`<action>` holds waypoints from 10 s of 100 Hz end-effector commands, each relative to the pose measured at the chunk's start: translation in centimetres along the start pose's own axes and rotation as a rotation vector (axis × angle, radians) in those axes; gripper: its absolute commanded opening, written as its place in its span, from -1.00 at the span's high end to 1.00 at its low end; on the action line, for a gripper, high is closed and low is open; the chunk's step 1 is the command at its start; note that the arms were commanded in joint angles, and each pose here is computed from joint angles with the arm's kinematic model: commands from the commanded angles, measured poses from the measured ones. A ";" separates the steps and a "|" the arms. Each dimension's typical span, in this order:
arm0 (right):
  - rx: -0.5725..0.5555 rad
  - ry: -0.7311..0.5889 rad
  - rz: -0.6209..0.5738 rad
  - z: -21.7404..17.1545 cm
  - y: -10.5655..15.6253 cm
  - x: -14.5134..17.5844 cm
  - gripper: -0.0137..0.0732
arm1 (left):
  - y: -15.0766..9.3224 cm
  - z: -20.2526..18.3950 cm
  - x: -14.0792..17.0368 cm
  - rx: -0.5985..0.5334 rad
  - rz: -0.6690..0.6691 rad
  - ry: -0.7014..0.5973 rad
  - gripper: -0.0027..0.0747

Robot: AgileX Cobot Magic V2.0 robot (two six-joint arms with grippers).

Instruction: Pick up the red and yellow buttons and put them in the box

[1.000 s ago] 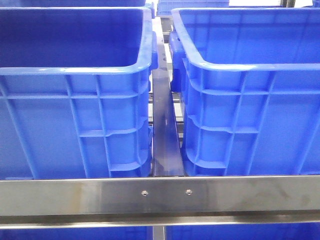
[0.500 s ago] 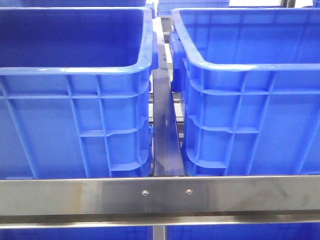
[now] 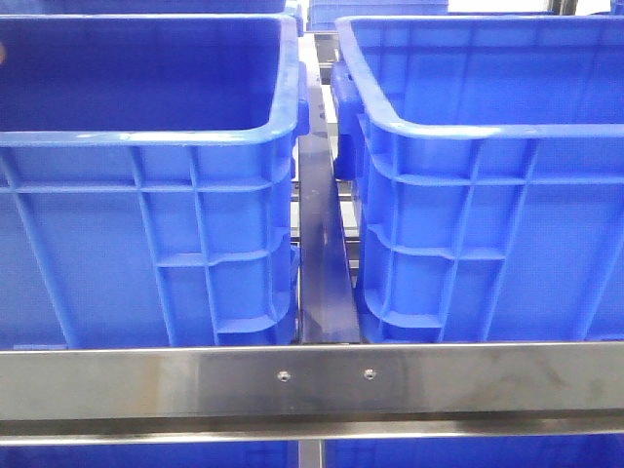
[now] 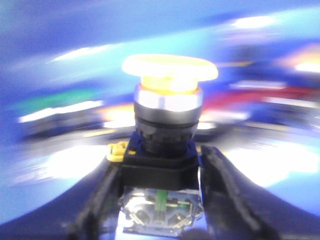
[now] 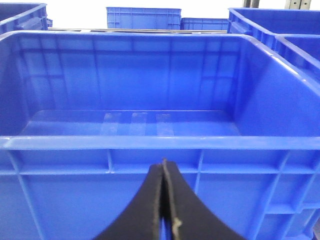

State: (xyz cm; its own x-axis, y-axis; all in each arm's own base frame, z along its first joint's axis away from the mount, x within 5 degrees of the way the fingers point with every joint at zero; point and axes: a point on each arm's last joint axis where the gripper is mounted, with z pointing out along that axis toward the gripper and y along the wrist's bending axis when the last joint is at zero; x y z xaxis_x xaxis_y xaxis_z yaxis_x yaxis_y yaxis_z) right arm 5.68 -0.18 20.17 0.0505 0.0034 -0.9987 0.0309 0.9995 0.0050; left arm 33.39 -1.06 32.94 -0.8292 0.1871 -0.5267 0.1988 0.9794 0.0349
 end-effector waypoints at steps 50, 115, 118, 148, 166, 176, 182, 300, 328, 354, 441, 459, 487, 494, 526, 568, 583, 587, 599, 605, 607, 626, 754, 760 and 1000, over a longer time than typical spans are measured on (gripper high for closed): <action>0.005 -0.130 -0.017 -0.3 0.0 -1.6 0.84 | -14.4 -6.2 0.7 0.753 0.340 -0.154 0.59; 0.006 -0.156 -0.017 -0.4 0.0 -1.8 0.84 | -20.1 -8.1 2.9 0.940 0.496 -0.086 0.59; 0.005 -0.156 -0.016 -0.4 0.0 -1.9 0.84 | -20.1 -8.1 2.9 0.941 0.497 -0.084 0.59; -0.028 -0.102 -0.012 -0.9 0.2 -5.9 0.84 | -20.1 -8.1 3.0 0.947 0.503 -0.072 0.59; -0.094 0.129 -0.025 0.1 0.5 -7.8 0.84 | -20.1 -8.1 3.0 0.946 0.501 -0.075 0.59; -0.136 0.276 -0.033 1.3 0.9 -8.7 0.84 | -20.1 -8.1 3.0 0.946 0.501 -0.075 0.59; -0.167 0.336 -0.025 2.3 1.3 -9.6 0.84 | -20.1 -8.1 3.0 0.946 0.501 -0.075 0.59; -0.867 0.791 0.917 15.5 14.3 -13.4 -0.80 | -20.1 -8.1 3.0 0.946 0.501 -0.075 0.59; -0.869 0.803 0.898 16.1 14.6 -12.6 -0.68 | -20.1 -8.1 3.0 0.946 0.501 -0.075 0.59; -0.906 0.814 0.922 15.8 14.8 -12.8 0.24 | -20.1 -8.1 3.0 0.946 0.501 -0.075 0.59; -0.890 0.799 0.924 16.0 14.5 -12.9 0.31 | -19.9 -8.1 3.5 0.935 0.455 0.016 -0.31; -0.875 0.775 0.943 16.7 12.6 -13.1 0.31 | -19.9 -8.1 3.5 0.935 0.455 0.015 -0.32; -0.765 0.644 0.928 18.6 6.9 -13.3 0.31 | -19.9 -8.1 3.5 0.937 0.456 0.020 -0.32; -0.728 0.579 0.849 19.2 5.6 -13.7 0.31 | -19.9 -8.1 3.5 0.938 0.458 0.024 -0.31; -0.395 0.358 0.341 21.8 1.8 -15.5 0.31 | -19.9 -8.2 3.8 0.950 0.471 0.051 -0.31; -0.347 0.364 0.105 27.7 2.0 -12.3 0.31 | -20.0 -8.3 3.8 0.958 0.467 0.051 -0.31; -0.384 0.391 0.082 30.8 2.9 -10.9 0.31 | -20.0 -8.3 3.8 0.958 0.467 0.051 -0.31; -0.385 0.402 0.084 31.6 2.9 -10.4 0.31 | -20.0 -8.3 3.8 0.958 0.467 0.051 -0.31; -0.383 0.430 0.090 33.5 2.9 -9.0 0.31 | -20.0 -8.3 3.8 0.958 0.467 0.051 -0.31; -0.382 0.438 0.091 34.2 2.8 -8.5 0.31 | -20.0 -8.3 3.8 0.958 0.467 0.051 -0.31; -0.382 0.442 0.092 34.4 2.8 -8.3 0.31 | -20.0 -8.3 3.8 0.958 0.467 0.051 -0.31; -0.397 0.468 0.097 36.3 3.2 -6.6 0.31 | -20.0 -8.3 3.8 0.958 0.467 0.051 -0.31; -0.363 0.463 0.089 36.4 3.2 -6.7 -0.64 | -20.0 -8.3 3.8 0.958 0.467 0.052 -0.31; -0.363 0.456 0.088 35.6 3.2 -7.3 -0.58 | -20.0 -8.3 3.8 0.958 0.467 0.052 -0.31; -0.296 0.237 0.061 9.1 3.1 -9.3 0.82 | -5.9 0.1 -0.2 -0.026 -0.149 0.014 -0.23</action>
State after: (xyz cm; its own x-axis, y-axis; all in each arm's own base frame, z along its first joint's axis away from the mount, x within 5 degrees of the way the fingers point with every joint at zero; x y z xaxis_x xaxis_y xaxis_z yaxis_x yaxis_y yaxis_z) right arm 14.36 2.70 28.82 -0.2250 0.0138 -0.9743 -0.2642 0.9616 0.0747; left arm 32.04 -6.86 31.56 -0.8882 0.0572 -0.4559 0.0712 0.9974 -0.0138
